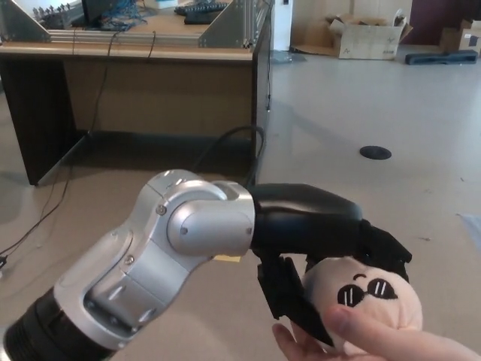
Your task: The robot extends its left hand to pick up an emotional support dumpling from the palm of a person and brings its hand down by its side. Then it extends its arm again to hand the dumpling back to the person.
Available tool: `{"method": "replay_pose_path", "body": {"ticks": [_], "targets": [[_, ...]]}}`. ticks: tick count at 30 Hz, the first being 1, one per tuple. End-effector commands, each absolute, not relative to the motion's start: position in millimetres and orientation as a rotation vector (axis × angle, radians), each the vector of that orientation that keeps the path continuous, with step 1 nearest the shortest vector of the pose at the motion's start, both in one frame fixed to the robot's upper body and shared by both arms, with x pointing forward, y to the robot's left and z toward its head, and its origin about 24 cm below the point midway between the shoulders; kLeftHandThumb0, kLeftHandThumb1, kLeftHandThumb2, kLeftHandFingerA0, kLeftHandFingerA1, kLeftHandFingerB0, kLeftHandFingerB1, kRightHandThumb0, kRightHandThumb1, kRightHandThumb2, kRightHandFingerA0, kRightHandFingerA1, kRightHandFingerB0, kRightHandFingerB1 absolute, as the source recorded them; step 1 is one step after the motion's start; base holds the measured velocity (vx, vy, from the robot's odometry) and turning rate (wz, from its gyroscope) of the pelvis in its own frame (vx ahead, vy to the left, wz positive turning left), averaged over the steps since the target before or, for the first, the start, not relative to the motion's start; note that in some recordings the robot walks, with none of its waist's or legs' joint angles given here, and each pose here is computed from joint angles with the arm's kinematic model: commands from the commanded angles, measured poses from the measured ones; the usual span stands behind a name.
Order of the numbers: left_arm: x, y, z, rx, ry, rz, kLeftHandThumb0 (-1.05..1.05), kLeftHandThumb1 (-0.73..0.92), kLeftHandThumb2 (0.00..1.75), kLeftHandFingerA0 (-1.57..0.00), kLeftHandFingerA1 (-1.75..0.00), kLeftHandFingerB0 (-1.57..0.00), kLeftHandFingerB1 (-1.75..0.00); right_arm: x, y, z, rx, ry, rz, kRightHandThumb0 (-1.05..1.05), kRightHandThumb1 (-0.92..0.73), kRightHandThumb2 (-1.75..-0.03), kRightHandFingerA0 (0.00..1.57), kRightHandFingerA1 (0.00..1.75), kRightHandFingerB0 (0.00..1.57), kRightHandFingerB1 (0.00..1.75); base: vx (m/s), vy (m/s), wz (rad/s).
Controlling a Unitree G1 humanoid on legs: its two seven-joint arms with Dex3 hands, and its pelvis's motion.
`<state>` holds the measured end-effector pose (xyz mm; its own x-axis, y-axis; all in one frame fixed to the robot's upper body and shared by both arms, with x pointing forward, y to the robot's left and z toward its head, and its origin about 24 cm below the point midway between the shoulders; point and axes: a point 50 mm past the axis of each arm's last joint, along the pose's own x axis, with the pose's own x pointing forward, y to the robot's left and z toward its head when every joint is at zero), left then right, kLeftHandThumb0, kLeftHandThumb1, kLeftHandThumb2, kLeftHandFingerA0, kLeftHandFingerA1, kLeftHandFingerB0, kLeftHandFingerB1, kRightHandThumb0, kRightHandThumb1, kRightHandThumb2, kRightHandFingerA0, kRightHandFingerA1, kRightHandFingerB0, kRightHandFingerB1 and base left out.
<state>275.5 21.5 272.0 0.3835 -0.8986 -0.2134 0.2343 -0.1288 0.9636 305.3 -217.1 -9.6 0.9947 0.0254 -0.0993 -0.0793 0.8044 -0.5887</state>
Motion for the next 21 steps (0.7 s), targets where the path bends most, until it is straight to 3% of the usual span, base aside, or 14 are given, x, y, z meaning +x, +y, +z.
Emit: {"method": "replay_pose_path", "body": {"ticks": [1,3,4,5,6,7,11,12,13,16,17,18,19,21], "targets": [[275.7,24.8,270.2,1.368,-0.716,-1.06,-0.29,0.77,0.65,-0.86,-1.33,-0.82,-0.96,308.0,-221.4,-4.2,-0.632,0.067,0.053,-0.37,-0.66,-0.6,0.74,0.61,0.64,0.45,0.0,0.0,0.0],[275.7,24.8,270.1,1.368,-0.717,-1.059,-0.29,0.77,0.65,-0.86,-1.33,-0.82,-0.96,308.0,-221.4,-4.2,-0.632,0.067,0.053,-0.37,-0.66,-0.6,0.74,0.61,0.64,0.45,0.0,0.0,0.0],[275.9,26.6,269.1,1.371,-0.705,-1.057,-0.31,0.76,0.63,-0.86,-1.21,-0.84,-0.83,308.9,-221.6,-3.5,-0.627,0.072,0.044,-0.42,-0.7,-0.61,0.79,0.68,0.66,0.44,0.0,0.0,0.0],[276.5,27.2,269.2,1.363,-0.711,-1.051,-0.31,0.75,0.64,-0.84,-1.35,-0.84,-0.89,309.9,-221.1,-1.3,-0.63,0.055,0.043,-0.41,-0.7,-0.61,0.77,0.63,0.62,0.43,0.0,0.0,0.0],[276.7,27.4,269.3,1.36,-0.714,-1.048,-0.31,0.75,0.64,-0.84,-1.35,-0.84,-0.89,310.3,-220.9,-0.3,-0.632,0.047,0.042,-0.41,-0.7,-0.61,0.77,0.63,0.62,0.43,0.0,0.0,0.0],[277.1,28.9,269.9,1.336,-0.73,-1.031,-0.26,0.75,0.65,-0.78,-1.6,-0.77,-1.15,311.6,-219.9,1.8,-0.645,0.032,0.046,-0.39,-0.69,-0.61,0.71,0.54,0.63,0.44,0.0,0.0,0.0],[277.3,29.7,270.0,1.324,-0.739,-1.023,-0.26,0.75,0.65,-0.78,-1.6,-0.77,-1.15,312.2,-219.5,2.7,-0.651,0.026,0.047,-0.39,-0.69,-0.61,0.71,0.54,0.63,0.44,0.0,0.0,0.0],[276.4,34.3,272.7,1.225,-0.796,-0.954,-0.16,0.77,0.7,-0.73,-1.74,-0.63,-1.49,313.1,-219.7,0.3,-0.659,0.063,0.047,-0.29,-0.64,-0.59,0.76,0.51,0.6,0.45,0.0,0.0,0.0],[277.4,41.3,280.8,1.123,-0.878,-0.844,-0.17,0.76,0.76,-0.76,-1.73,-0.73,-1.32,315.8,-219.4,0.2,-0.662,0.089,0.042,-0.28,-0.63,-0.58,0.77,0.51,0.63,0.44,0.0,0.0,0.0],[279.2,51.8,298.9,1.025,-0.963,-0.715,-0.15,0.78,0.71,-0.75,-1.72,-0.75,-1.23,316.4,-218.4,0.5,-0.664,0.087,0.039,-0.29,-0.63,-0.59,0.82,0.52,0.66,0.45,0.0,0.0,0.0],[279.7,57.4,308.7,0.984,-0.983,-0.662,-0.2,0.78,0.65,-0.91,-1.69,-0.73,-1.25,315.9,-218.4,0.1,-0.663,0.087,0.039,-0.29,-0.62,-0.59,0.82,0.51,0.64,0.45,0.0,0.0,0.0],[279.7,60.1,313.8,0.969,-0.976,-0.644,-0.2,0.78,0.65,-0.91,-1.69,-0.73,-1.25,315.4,-218.6,-0.5,-0.662,0.09,0.039,-0.29,-0.62,-0.59,0.82,0.51,0.64,0.45,0.0,0.0,0.0],[280.0,63.4,320.0,0.944,-1.001,-0.607,-0.12,0.79,0.66,-0.78,-1.64,-0.77,-1.12,312.8,-219.3,-2.4,-0.666,0.09,0.043,-0.27,-0.63,-0.59,0.82,0.51,0.65,0.46,0.0,0.0,0.0],[280.4,68.2,328.8,0.938,-1.02,-0.566,-0.13,0.77,0.69,-0.79,-1.61,-0.78,-1.07,313.4,-219.5,-2.0,-0.665,0.09,0.04,-0.28,-0.63,-0.59,0.83,0.52,0.64,0.46,0.0,0.0,0.0]]}}
